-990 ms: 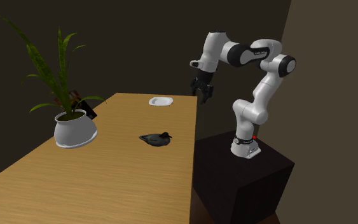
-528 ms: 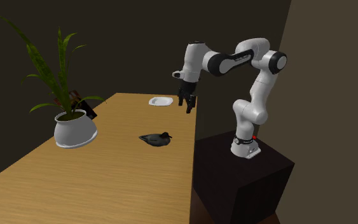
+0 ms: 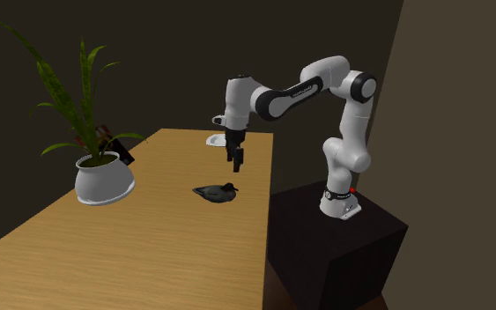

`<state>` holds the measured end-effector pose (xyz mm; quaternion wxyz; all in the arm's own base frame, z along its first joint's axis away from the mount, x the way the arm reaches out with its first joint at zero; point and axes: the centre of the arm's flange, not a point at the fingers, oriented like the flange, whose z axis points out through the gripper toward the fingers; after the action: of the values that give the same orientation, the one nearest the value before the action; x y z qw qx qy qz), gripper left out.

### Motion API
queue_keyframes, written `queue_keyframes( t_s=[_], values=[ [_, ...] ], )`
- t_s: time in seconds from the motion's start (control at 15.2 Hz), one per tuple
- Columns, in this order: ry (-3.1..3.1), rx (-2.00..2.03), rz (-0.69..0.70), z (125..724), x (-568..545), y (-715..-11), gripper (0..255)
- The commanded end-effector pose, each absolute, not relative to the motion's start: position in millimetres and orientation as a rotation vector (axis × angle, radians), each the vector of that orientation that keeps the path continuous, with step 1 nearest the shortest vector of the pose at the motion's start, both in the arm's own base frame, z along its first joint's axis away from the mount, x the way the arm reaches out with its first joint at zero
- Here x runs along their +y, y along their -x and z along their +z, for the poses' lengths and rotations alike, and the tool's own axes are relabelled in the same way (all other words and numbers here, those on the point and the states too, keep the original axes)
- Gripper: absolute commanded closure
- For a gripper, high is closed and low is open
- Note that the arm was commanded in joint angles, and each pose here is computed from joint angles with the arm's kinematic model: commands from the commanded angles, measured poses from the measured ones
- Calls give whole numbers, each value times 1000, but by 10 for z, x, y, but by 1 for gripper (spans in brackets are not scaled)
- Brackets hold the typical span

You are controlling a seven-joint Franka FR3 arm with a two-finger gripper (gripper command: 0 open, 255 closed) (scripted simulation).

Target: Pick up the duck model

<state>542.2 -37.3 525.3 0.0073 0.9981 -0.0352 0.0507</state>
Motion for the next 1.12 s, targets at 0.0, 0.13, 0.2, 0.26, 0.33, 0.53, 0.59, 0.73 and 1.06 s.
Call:
queue_keyframes(
  t_s=[0.0, 0.13, 0.2, 0.26, 0.33, 0.53, 0.59, 0.73, 1.06],
  values=[
    [-3135, -157, 143, 5116, -453, -5628, 0],
    [-3147, -203, 128, 4965, -533, -5850, 0],
    [-3153, -226, 120, 4888, -574, -5959, 0],
    [-3159, -249, 112, 4810, -616, -6068, 0],
    [-3165, -272, 104, 4732, -659, -6176, 0],
    [-3181, -343, 80, 4491, -792, -6493, 0],
    [-3185, -363, 73, 4419, -833, -6584, 0],
    [-3185, -363, 73, 4313, -833, -6584, 0],
    [-3185, -363, 73, 4049, -833, -6584, 0]
  ],
)
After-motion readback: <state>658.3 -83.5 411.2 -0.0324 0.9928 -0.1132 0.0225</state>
